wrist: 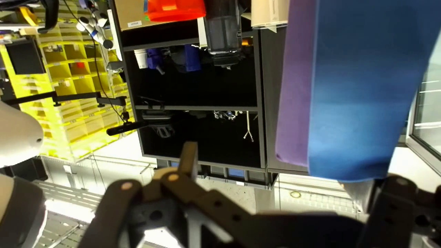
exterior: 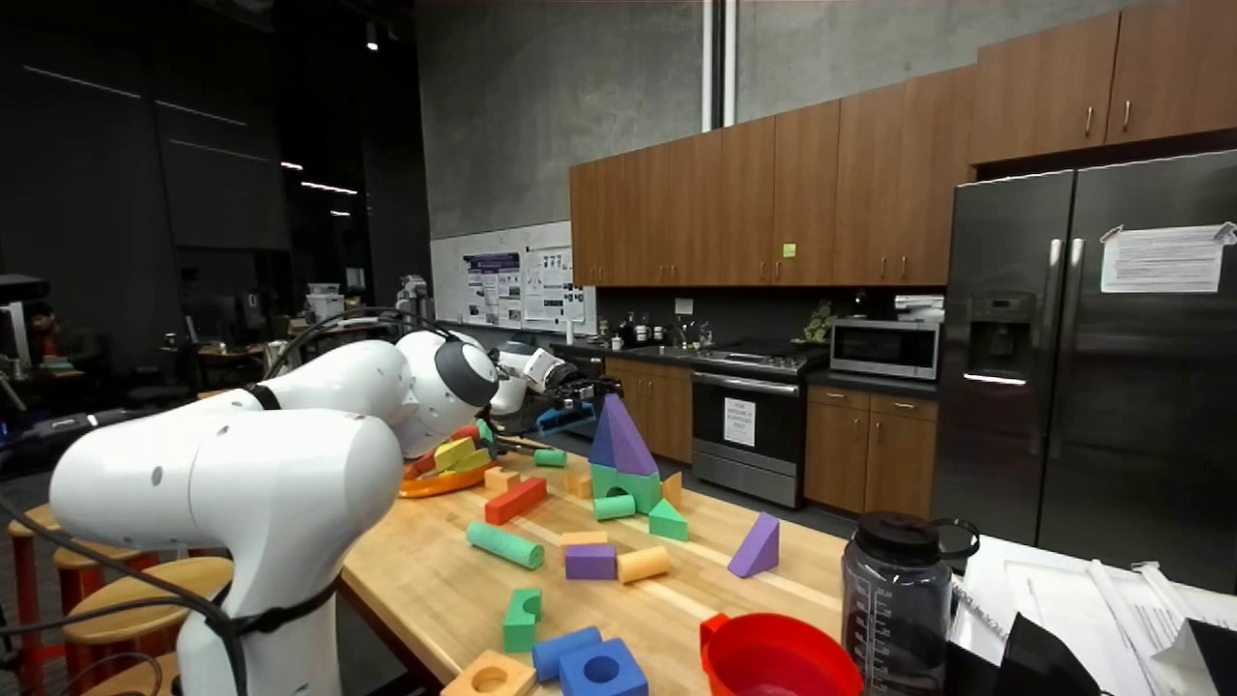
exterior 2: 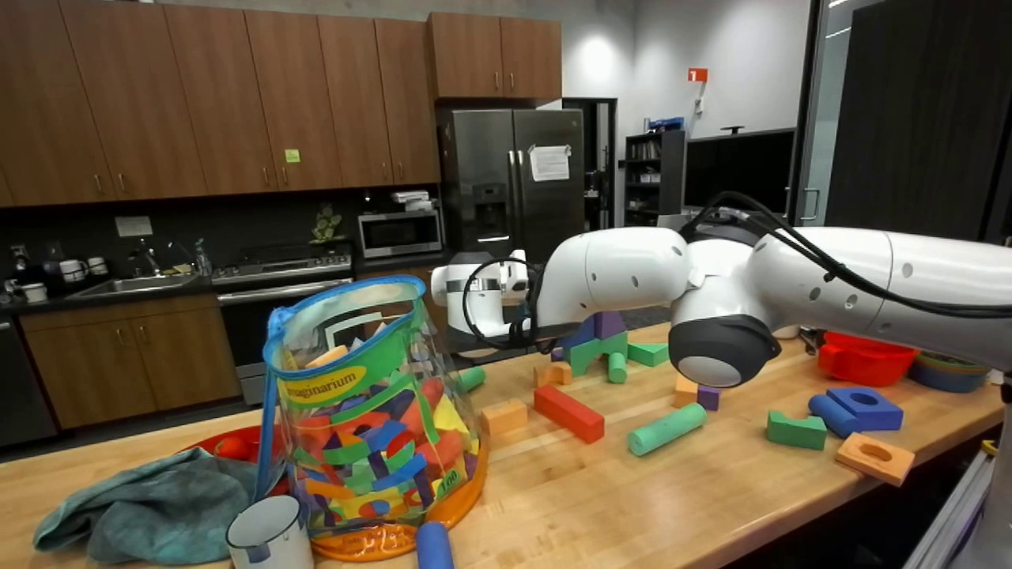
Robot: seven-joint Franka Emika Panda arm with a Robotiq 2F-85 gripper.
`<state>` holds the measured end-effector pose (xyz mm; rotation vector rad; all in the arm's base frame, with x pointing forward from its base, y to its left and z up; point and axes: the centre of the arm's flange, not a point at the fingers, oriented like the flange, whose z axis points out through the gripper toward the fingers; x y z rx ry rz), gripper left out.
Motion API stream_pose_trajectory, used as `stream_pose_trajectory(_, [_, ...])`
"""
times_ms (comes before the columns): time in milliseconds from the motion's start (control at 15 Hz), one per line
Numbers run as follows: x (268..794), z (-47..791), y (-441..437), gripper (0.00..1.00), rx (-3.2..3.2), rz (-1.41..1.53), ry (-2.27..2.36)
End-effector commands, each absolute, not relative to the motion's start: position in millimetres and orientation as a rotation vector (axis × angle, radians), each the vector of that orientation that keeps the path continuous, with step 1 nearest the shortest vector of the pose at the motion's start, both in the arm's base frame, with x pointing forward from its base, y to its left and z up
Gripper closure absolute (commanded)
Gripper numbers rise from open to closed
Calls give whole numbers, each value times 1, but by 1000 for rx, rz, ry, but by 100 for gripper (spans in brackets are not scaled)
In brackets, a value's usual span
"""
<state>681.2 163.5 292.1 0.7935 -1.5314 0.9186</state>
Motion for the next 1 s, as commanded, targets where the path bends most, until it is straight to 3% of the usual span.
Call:
stream_pose_trajectory(0, [674,285,177,0,841,850,-1490])
stream_pose_trajectory(67, [674,284,179,0,838,850,-1498])
stream_pose_trajectory(133, [674,285,181,25,841,850,-1507])
stream_pose_trajectory(333, [675,288,184,39,839,862,-1528])
stream_pose_trajectory(800, [681,299,181,95,826,893,-1571])
stream_pose_trajectory(933, [686,312,173,99,790,925,-1614])
